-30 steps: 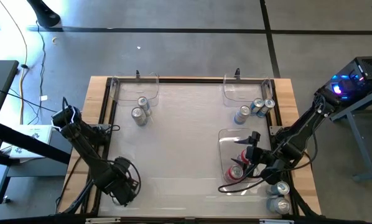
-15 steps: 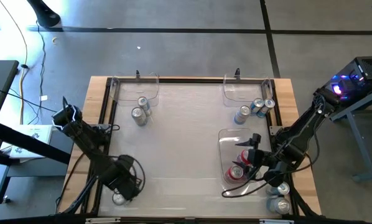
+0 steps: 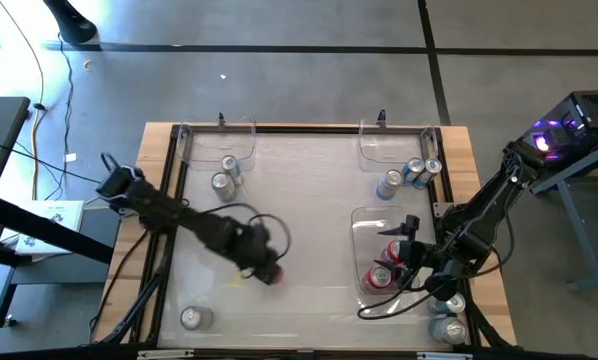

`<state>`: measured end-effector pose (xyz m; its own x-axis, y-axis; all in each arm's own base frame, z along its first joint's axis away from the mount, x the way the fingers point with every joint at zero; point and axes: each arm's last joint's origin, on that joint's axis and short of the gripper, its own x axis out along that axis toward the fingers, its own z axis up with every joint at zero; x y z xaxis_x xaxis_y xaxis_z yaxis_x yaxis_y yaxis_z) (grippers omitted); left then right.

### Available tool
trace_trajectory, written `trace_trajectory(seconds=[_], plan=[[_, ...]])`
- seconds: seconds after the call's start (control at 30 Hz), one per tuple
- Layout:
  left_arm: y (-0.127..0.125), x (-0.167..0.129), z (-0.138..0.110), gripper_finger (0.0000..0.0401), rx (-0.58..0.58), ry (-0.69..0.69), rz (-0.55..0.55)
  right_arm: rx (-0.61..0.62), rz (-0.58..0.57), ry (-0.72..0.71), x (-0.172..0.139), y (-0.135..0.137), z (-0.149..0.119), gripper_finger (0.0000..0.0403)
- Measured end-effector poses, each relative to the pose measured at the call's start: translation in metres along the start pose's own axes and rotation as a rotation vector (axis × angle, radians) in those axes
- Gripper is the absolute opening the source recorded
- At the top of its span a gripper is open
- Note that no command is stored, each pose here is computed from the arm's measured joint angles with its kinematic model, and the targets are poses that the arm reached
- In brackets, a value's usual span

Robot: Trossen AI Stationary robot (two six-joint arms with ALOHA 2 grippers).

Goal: Sort soda cans
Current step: Put the orange soda can into the bottom right transparent bin

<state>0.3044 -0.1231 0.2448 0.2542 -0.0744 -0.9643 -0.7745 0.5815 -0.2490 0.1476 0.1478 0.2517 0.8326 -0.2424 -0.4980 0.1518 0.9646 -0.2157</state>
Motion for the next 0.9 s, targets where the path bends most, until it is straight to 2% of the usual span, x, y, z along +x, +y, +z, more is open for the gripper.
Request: trace_trajectory(seconds=[0.17, 0.47, 0.67, 0.9], plan=[[-0.019, 0.012, 0.035, 0.0274, 0.125, 0.02, 0.002, 0.004, 0.02, 0.014, 0.0, 0.001, 0.0, 0.0337], [-0.071, 0.016, 0.082, 0.0274, 0.326, -0.086, 0.141, 0.043, 0.017, 0.022, 0.0, 0.0, -0.001, 0.0337], [-0.1, 0.034, 0.095, 0.0282, 0.41, -0.133, 0.125, 0.083, 0.05, 0.049, 0.0, 0.001, -0.002, 0.0337], [-0.111, 0.04, 0.099, 0.0287, 0.469, -0.16, 0.111, 0.102, 0.075, 0.055, 0.0, 0.002, -0.001, 0.0337]])
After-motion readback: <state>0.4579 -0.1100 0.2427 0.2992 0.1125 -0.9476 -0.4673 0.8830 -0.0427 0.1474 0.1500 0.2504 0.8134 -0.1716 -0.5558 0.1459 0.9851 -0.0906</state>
